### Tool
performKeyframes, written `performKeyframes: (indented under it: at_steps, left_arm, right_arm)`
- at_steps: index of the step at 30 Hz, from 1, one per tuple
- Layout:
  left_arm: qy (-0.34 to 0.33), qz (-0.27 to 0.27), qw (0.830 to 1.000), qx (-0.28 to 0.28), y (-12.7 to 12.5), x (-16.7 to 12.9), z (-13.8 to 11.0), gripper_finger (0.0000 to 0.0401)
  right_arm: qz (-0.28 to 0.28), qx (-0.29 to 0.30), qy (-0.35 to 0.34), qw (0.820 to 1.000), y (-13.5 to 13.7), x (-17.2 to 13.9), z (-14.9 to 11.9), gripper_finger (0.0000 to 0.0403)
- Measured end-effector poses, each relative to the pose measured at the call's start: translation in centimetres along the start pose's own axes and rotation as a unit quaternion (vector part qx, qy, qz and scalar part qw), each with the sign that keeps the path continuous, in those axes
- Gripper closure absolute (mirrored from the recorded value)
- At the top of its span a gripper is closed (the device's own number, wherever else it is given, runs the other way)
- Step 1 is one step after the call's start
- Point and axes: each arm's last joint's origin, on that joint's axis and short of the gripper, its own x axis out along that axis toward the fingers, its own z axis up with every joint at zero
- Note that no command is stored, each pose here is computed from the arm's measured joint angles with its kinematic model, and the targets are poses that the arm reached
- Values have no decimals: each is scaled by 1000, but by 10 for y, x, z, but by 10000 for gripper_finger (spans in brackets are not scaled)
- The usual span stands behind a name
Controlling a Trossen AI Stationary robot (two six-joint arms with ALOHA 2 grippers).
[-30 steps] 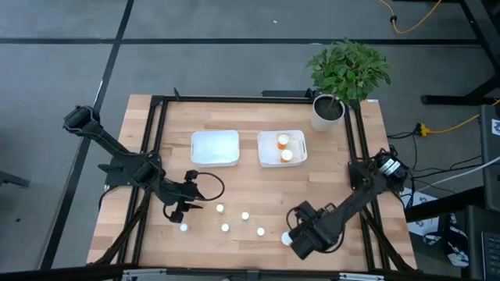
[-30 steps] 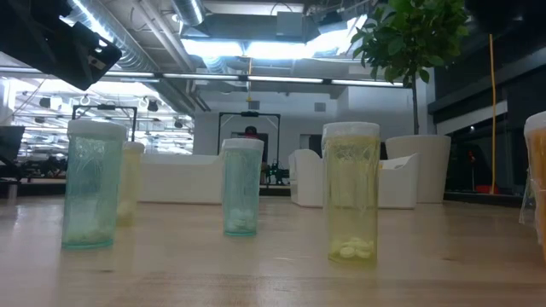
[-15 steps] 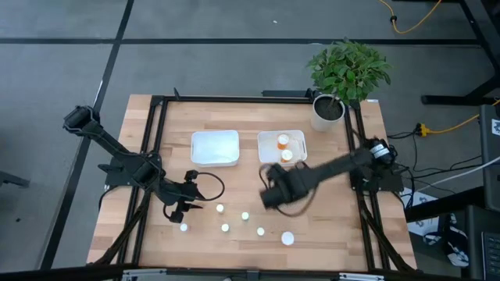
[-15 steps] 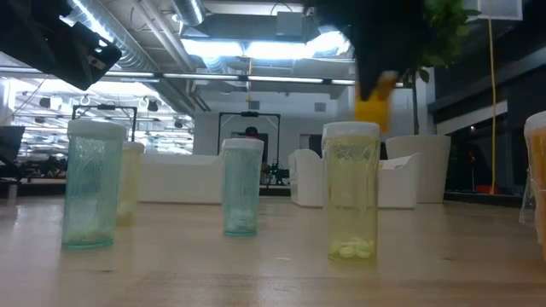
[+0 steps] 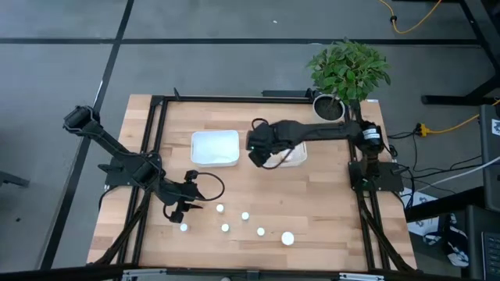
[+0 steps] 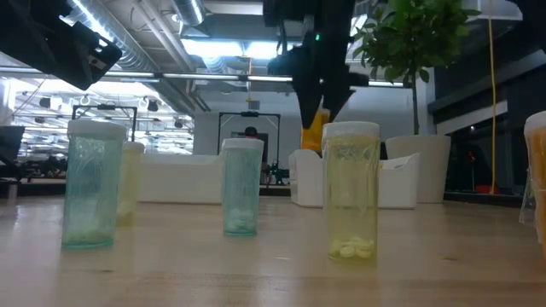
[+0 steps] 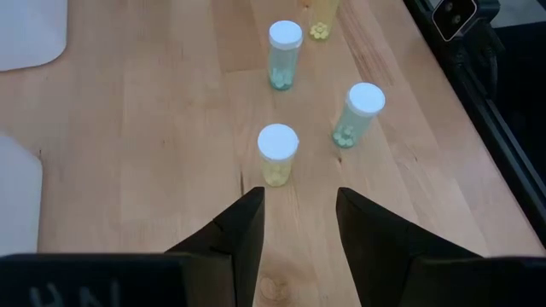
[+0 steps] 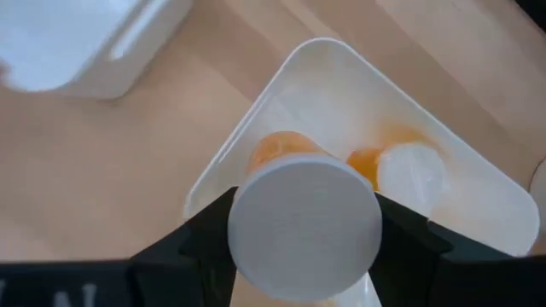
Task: Pick and place medicine bottles into bin by pill shape (circle, oval)
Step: Put the right orange pill bottle into the right white bin
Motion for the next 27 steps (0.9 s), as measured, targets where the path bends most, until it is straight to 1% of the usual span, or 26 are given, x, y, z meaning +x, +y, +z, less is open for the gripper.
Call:
performKeyframes:
  at_steps: [2, 4, 7, 14, 19, 23, 27]
  left_arm:
    - [0, 0, 1000, 0, 0, 0, 0, 261]
    - [0, 0, 1000, 0, 0, 0, 0, 261]
    - [0, 0, 1000, 0, 0, 0, 0, 261]
    - [0, 0, 1000, 0, 0, 0, 0, 260]
    - [0, 0, 1000, 0, 0, 0, 0, 260]
    - [0, 0, 1000, -1, 0, 0, 0, 260]
    - [0, 0, 1000, -4, 0, 0, 0, 260]
  right_arm:
    - [-6, 3, 4, 1000, -5, 8, 7, 197]
    - [0, 14, 7, 1000, -8, 16, 14, 197]
    - [8, 14, 21, 1000, -11, 29, 20, 197]
    - [0, 15, 55, 998, -16, 56, 27, 197]
    - [6, 19, 79, 997, -18, 66, 29, 197]
    - [-7, 16, 68, 998, -19, 66, 29, 193]
    - [-14, 18, 62, 998, -19, 66, 30, 176]
